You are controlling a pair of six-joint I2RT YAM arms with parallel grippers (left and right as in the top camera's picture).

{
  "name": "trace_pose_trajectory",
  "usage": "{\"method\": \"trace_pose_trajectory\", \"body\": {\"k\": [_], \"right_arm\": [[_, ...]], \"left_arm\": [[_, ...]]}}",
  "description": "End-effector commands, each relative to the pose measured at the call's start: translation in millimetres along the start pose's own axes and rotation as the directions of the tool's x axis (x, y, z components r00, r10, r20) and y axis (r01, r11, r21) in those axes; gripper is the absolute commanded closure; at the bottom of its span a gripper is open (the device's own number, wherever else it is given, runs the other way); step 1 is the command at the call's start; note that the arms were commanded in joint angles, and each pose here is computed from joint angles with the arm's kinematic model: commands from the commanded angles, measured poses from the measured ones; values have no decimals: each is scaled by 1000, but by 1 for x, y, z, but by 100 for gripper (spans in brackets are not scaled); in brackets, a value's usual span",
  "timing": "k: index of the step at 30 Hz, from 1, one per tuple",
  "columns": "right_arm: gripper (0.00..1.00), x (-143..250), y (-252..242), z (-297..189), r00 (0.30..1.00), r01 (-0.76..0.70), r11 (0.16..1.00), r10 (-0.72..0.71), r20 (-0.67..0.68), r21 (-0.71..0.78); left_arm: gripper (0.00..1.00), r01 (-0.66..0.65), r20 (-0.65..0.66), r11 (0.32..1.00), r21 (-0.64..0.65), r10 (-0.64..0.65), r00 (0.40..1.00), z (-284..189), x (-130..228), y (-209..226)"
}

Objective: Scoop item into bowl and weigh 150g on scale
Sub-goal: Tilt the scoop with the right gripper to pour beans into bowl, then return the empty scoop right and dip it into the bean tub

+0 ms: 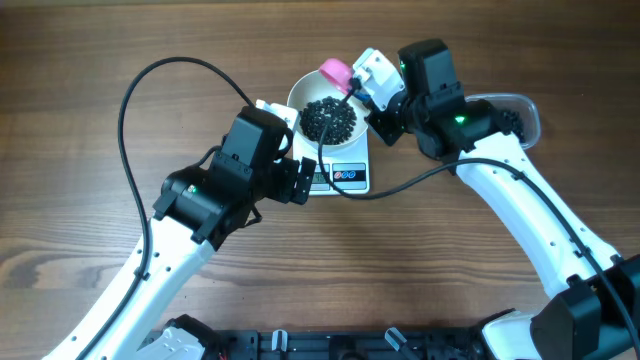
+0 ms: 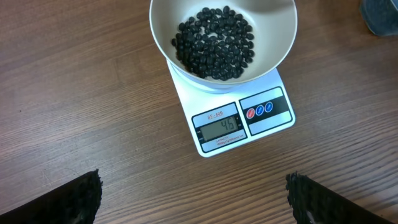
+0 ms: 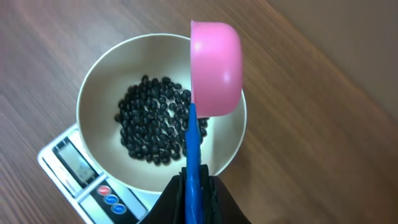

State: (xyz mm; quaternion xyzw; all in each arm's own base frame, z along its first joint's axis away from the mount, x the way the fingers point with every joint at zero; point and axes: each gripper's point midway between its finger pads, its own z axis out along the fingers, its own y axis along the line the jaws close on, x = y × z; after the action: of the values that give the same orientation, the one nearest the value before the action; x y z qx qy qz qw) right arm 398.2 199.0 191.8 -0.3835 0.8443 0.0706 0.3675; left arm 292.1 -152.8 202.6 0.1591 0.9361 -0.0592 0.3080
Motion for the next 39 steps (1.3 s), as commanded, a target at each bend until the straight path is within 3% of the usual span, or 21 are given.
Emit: {"method": "trace_pose_trajectory", "body": {"k": [1,7,14,19,26,31,39], "right_arm": [[96,-9,-10,-12,966,-256,966,255,43,27],[96,-21,-33,-43,922,-359,933,358,144,-25],[96,20,-115,-95,848,-517,846,487,208,131],[96,86,-158,-117,775,-628,725,615,146,284],[96,160,-169,-129,677,-654,600,736,3,461],[96,187,-171,-124,643,-618,572,763,-73,540],[96,211,-168,-97,592,-612,575,788,-167,543]], "left_arm": [[0,-13,-6,1000,8,13,1000,2,2,-1],[0,-13,-7,1000,8,13,1000,2,2,-1],[0,-12,-6,1000,8,12,1000,2,2,-1],[0,-13,-7,1000,8,13,1000,2,2,-1],[0,-12,-7,1000,8,12,1000,2,2,-1],[0,-12,-6,1000,8,12,1000,2,2,-1],[0,-12,-7,1000,8,12,1000,2,2,-1]]}}
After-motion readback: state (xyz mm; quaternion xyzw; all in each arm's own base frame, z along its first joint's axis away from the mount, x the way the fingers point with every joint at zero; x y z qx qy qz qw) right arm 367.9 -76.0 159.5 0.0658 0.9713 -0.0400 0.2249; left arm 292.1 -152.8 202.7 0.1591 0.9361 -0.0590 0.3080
